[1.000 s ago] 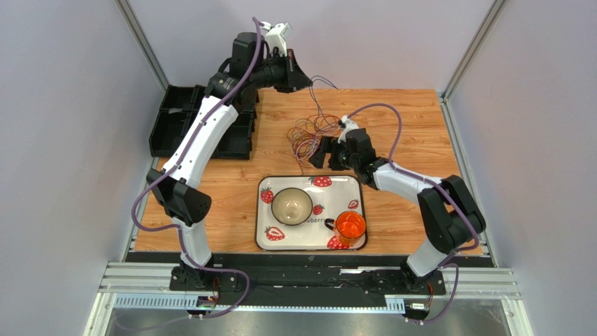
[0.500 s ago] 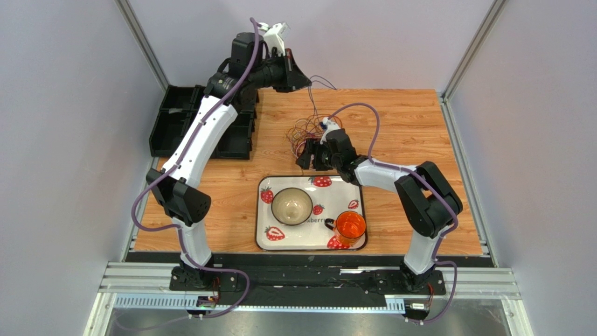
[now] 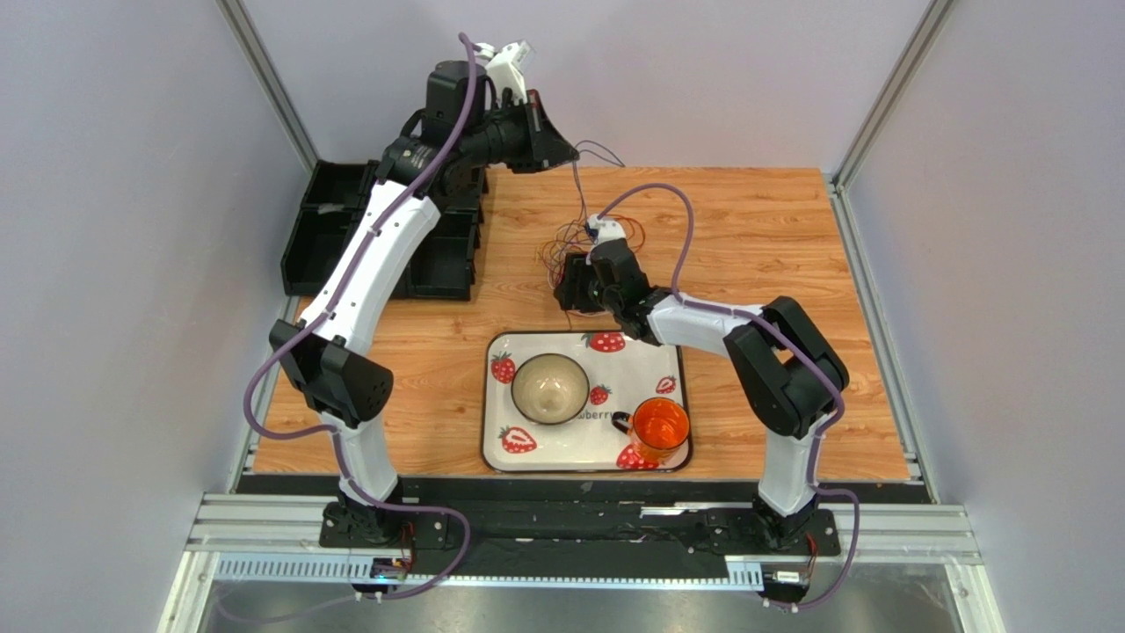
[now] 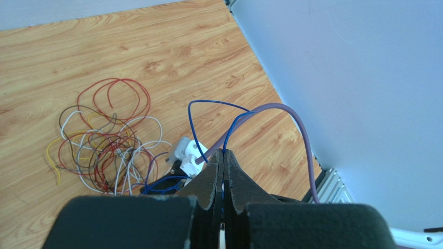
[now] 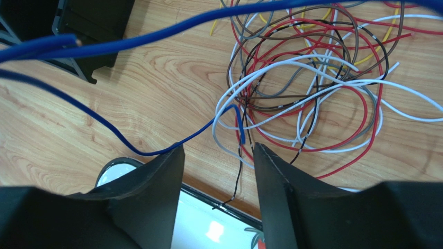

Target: Untangle the cables

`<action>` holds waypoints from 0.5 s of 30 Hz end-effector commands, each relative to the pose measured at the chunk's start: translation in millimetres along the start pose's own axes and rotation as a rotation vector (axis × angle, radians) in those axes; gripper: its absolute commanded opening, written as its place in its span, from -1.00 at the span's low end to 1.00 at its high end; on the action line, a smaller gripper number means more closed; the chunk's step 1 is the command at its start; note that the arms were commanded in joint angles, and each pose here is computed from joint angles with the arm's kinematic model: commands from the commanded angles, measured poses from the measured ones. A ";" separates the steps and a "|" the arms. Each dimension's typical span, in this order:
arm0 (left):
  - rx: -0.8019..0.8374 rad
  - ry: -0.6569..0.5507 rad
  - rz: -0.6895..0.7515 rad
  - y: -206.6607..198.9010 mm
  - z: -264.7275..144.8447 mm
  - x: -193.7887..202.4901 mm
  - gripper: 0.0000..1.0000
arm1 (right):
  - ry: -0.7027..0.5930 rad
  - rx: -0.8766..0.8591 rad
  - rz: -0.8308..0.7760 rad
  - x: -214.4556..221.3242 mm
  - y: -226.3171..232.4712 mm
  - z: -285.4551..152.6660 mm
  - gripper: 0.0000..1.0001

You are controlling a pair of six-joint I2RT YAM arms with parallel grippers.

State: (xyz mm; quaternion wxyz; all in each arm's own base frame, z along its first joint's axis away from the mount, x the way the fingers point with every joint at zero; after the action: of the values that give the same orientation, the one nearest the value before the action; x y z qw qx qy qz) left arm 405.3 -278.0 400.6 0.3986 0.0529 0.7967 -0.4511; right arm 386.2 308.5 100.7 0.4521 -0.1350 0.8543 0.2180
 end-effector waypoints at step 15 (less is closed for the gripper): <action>0.140 -0.127 0.048 -60.6 -63.7 -43.1 -1.00 | -0.023 0.075 -0.072 -12.5 -6.3 21.2 -1.00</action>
State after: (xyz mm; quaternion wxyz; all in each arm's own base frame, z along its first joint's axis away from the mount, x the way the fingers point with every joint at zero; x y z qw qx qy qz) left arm 395.6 -268.5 421.4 0.4017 0.0494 0.7850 -0.4690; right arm 400.5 312.8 86.2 0.4523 -0.1459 0.8597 0.1873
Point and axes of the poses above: each gripper's point midway between its finger pads, its own z axis out along the fingers, its own y axis along the line the jaws close on, x = y × z, the point moved 3 cm from there along -z, back along the fingers, and after that the axes turned 10 degrees about -z, right-handed, at the moved point
